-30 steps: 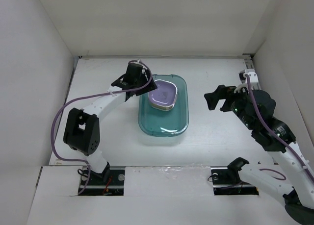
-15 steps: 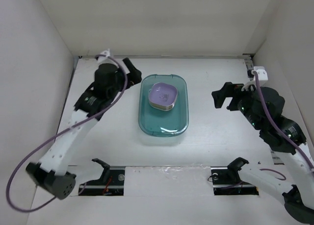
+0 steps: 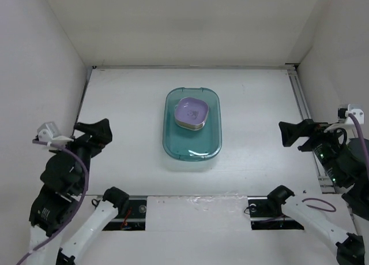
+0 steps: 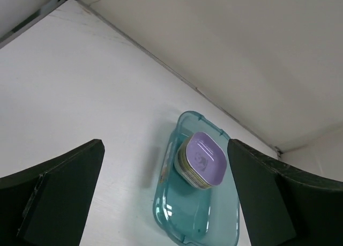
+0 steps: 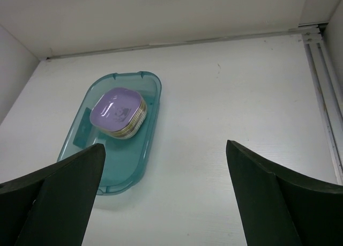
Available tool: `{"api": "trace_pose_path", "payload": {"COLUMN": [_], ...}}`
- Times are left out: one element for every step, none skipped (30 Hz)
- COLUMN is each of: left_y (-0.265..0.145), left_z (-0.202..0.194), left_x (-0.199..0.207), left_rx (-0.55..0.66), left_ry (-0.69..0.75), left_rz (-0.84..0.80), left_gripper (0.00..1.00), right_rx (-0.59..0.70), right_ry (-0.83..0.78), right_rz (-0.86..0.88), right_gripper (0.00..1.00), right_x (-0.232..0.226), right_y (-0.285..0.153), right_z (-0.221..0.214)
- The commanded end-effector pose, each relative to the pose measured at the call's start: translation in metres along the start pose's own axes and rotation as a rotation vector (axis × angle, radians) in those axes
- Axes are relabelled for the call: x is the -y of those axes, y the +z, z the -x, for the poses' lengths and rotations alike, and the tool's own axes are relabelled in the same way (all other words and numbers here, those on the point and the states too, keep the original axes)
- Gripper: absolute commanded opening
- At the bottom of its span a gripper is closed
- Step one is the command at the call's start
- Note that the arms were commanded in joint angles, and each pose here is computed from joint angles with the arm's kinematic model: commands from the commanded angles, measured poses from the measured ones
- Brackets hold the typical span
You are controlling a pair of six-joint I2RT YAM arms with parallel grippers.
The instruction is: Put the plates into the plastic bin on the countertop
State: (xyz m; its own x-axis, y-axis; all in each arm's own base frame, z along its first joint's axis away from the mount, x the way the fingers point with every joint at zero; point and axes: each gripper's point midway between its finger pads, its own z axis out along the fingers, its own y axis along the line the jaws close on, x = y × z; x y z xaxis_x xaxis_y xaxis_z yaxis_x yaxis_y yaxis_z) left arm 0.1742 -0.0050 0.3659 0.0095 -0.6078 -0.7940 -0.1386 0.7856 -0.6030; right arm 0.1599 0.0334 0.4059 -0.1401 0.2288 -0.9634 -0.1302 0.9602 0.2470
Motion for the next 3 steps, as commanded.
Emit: {"api": "trace_pose_path", "payload": {"left_y": [-0.0028, -0.0033, -0.0025], "left_z": [-0.0034, -0.0057, -0.0066], "left_x": [-0.0211, -0.0236, -0.0232], "left_rx": [0.016, 0.007, -0.006], "left_ry": [-0.013, -0.004, 0.000], "left_rz": [0.079, 0.087, 0.098], "left_gripper": [1.00, 1.00, 1.00], "right_rx": [-0.011, -0.015, -0.023], "right_ry": [-0.027, -0.027, -0.031], "right_rz": [-0.011, 0.002, 0.000], "right_gripper": [1.00, 1.00, 1.00], "right_x": [0.0038, 0.0015, 0.0007], "right_y": [0.0008, 0.0006, 0.0031], "right_z": [-0.0058, -0.0065, -0.0077]}}
